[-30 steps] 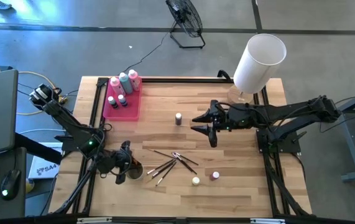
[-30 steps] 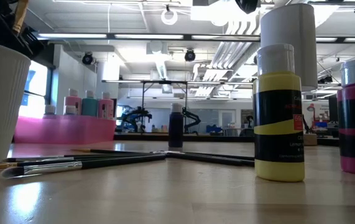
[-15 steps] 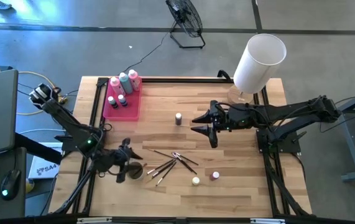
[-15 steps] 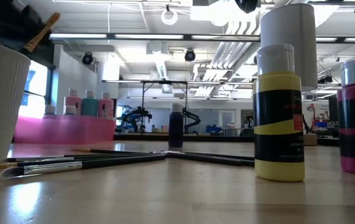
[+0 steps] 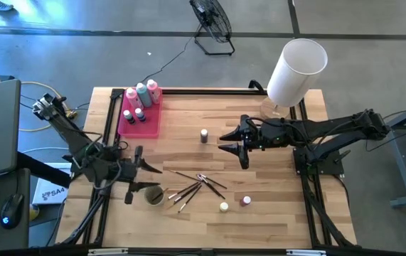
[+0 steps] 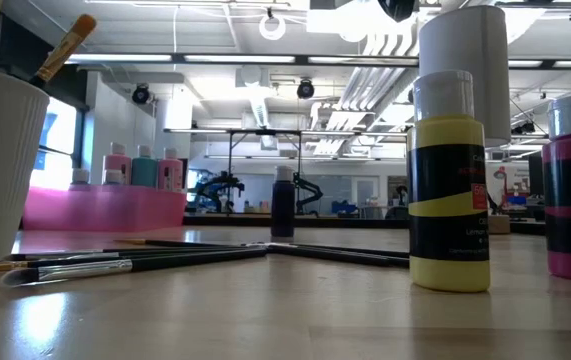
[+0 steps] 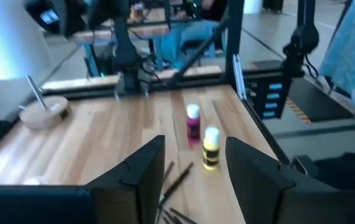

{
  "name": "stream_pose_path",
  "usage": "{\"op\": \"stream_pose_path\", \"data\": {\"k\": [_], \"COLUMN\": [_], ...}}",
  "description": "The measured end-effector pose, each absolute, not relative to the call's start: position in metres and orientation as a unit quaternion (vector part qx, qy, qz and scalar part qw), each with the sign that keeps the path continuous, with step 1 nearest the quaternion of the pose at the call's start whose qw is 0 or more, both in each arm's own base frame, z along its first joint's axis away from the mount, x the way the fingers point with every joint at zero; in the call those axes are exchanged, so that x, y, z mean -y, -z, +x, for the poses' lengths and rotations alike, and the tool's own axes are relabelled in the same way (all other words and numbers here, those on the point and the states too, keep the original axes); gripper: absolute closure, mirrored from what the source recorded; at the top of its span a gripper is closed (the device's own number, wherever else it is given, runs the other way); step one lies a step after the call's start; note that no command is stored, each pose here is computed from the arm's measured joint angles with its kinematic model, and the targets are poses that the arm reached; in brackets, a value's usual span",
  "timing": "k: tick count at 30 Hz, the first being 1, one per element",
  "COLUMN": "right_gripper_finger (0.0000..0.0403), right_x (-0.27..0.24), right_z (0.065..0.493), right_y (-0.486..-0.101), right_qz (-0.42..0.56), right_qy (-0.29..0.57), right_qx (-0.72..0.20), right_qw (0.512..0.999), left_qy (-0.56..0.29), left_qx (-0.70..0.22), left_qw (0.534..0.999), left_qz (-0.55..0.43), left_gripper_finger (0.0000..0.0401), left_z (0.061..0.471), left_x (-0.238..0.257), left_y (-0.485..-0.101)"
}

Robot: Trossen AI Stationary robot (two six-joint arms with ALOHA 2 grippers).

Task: Pick & Place Paint Supplies
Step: Put the silver paintbrush into the light brown cup

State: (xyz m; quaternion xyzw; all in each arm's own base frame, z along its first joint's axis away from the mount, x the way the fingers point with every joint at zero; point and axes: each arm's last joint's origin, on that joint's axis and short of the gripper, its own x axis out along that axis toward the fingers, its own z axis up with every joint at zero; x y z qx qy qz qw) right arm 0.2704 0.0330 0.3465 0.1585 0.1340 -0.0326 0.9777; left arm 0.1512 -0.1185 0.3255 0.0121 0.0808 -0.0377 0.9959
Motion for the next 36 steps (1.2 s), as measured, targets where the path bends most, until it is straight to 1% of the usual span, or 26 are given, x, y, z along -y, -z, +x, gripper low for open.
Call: {"op": "stream_pose_path", "data": {"k": [5, 12, 19, 22, 28, 31, 33, 36], "right_gripper_finger": [0.0251, 0.0251, 0.0251, 0.0251, 0.0251, 0.0251, 0.0251, 0.0251], "right_x": [-0.033, -0.033, -0.033, -0.034, -0.035, -0.035, -0.035, -0.035], "right_z": [0.27, 0.269, 0.269, 0.268, 0.266, 0.265, 0.264, 0.265], "right_y": [-0.346, -0.342, -0.341, -0.341, -0.335, -0.332, -0.331, -0.331], "right_qz": [0.159, 0.155, 0.154, 0.156, 0.156, 0.153, 0.14, 0.094], "right_qy": [0.03, 0.033, 0.033, 0.022, 0.003, 0.006, 0.005, -0.006], "right_qx": [-0.137, -0.159, -0.163, -0.168, -0.204, -0.219, -0.223, -0.223], "right_qw": [0.977, 0.974, 0.974, 0.973, 0.966, 0.964, 0.965, 0.97], "left_qy": [0.032, 0.032, 0.018, 0.018, 0.028, 0.036, 0.035, 0.029], "left_qx": [-0.079, -0.082, -0.087, -0.097, -0.106, -0.099, -0.094, -0.092], "left_qw": [0.996, 0.996, 0.995, 0.993, 0.992, 0.99, 0.989, 0.987], "left_qz": [0.033, 0.031, 0.05, 0.06, 0.067, 0.089, 0.107, 0.125], "left_gripper_finger": [0.0233, 0.0233, 0.0233, 0.0233, 0.0233, 0.0233, 0.0233, 0.0233], "left_z": [0.151, 0.151, 0.151, 0.151, 0.15, 0.15, 0.151, 0.151], "left_x": [0.118, 0.118, 0.117, 0.117, 0.117, 0.117, 0.117, 0.117], "left_y": [-0.328, -0.327, -0.325, -0.323, -0.321, -0.322, -0.323, -0.324]}}
